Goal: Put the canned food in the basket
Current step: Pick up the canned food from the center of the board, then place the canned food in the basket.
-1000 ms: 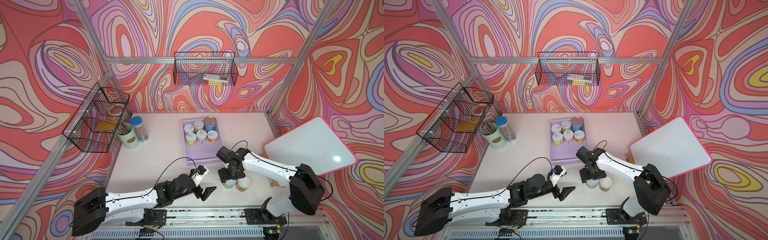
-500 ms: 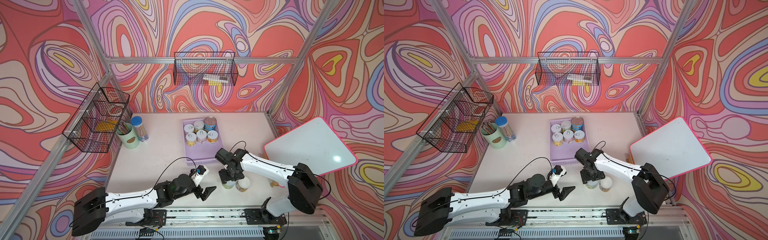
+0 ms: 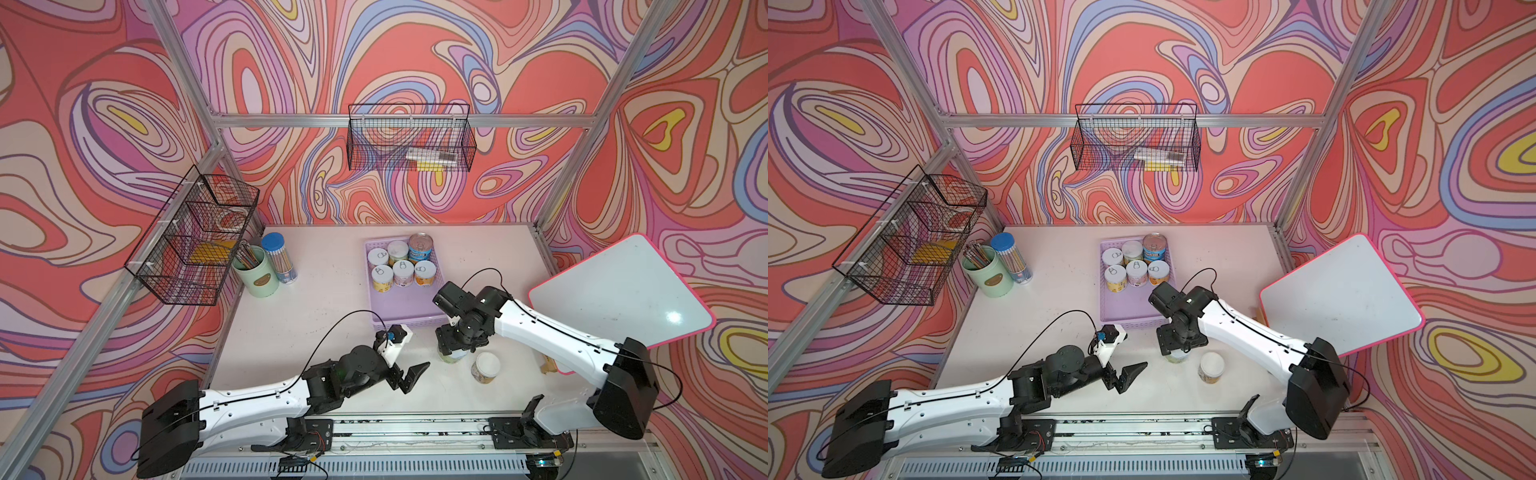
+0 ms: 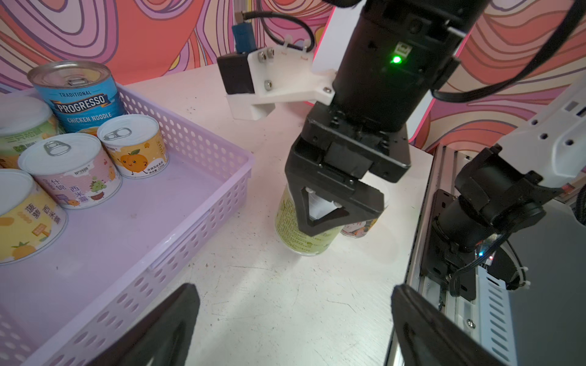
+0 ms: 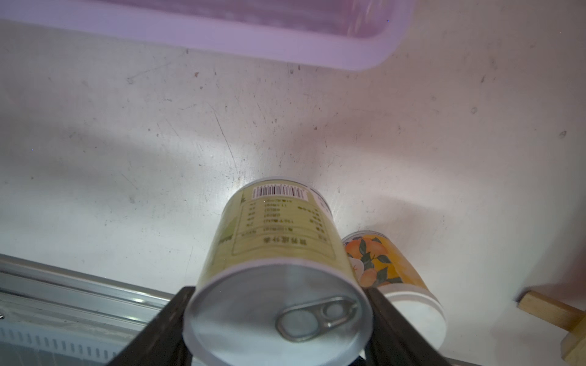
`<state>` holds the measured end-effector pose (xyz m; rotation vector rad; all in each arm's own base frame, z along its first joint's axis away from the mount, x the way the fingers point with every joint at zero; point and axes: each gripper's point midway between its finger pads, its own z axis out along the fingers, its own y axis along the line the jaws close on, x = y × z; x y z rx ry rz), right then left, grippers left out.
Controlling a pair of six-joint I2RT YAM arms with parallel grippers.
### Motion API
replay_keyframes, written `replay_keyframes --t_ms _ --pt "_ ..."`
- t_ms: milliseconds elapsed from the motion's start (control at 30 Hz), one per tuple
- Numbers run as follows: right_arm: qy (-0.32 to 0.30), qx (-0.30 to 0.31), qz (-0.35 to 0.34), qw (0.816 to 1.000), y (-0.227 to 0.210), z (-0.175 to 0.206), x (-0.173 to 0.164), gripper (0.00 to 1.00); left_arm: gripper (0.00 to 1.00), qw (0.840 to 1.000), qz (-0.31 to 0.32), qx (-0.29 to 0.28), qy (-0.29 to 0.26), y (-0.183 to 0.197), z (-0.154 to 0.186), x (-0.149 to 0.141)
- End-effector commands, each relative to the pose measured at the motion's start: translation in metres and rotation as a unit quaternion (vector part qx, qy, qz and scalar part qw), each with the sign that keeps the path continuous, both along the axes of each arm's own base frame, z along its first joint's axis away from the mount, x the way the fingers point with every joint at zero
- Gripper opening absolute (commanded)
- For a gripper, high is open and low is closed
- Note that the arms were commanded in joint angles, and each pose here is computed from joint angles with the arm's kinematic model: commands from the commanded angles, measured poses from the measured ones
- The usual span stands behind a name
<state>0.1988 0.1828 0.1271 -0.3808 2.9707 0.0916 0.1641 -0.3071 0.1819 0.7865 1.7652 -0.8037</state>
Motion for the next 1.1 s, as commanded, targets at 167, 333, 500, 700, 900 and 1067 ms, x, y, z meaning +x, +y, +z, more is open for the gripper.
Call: replay_keyframes --t_ms 167,333,500,700,900,1067 --pt "-0.063 0.009 0.011 0.998 -0.001 0.041 0.013 0.58 0.99 0.999 0.007 -0.048 -0.008 0.005 0.033 0.023" --pt "-0.116 0.017 0.013 0.993 0.003 0.061 0.033 0.48 0.99 0.999 0.013 -0.045 -0.007 0.002 0.05 0.037" --pt "-0.168 0.04 0.031 0.985 0.02 0.082 0.056 0.27 0.99 0.999 0.032 -0.028 0.013 0.004 0.056 0.053" --pt "-0.183 0.009 0.049 0.982 0.034 0.077 0.087 0.0 0.99 0.996 0.046 -0.039 0.061 0.012 0.061 0.073" --pt "-0.184 0.018 0.062 0.981 0.052 0.07 0.115 0.0 0.99 0.992 0.05 -0.08 0.09 0.028 0.066 0.084" --pt "-0.177 0.022 0.063 0.982 0.057 0.06 0.138 0.0 0.99 0.989 0.07 -0.095 0.091 0.047 0.065 0.092"
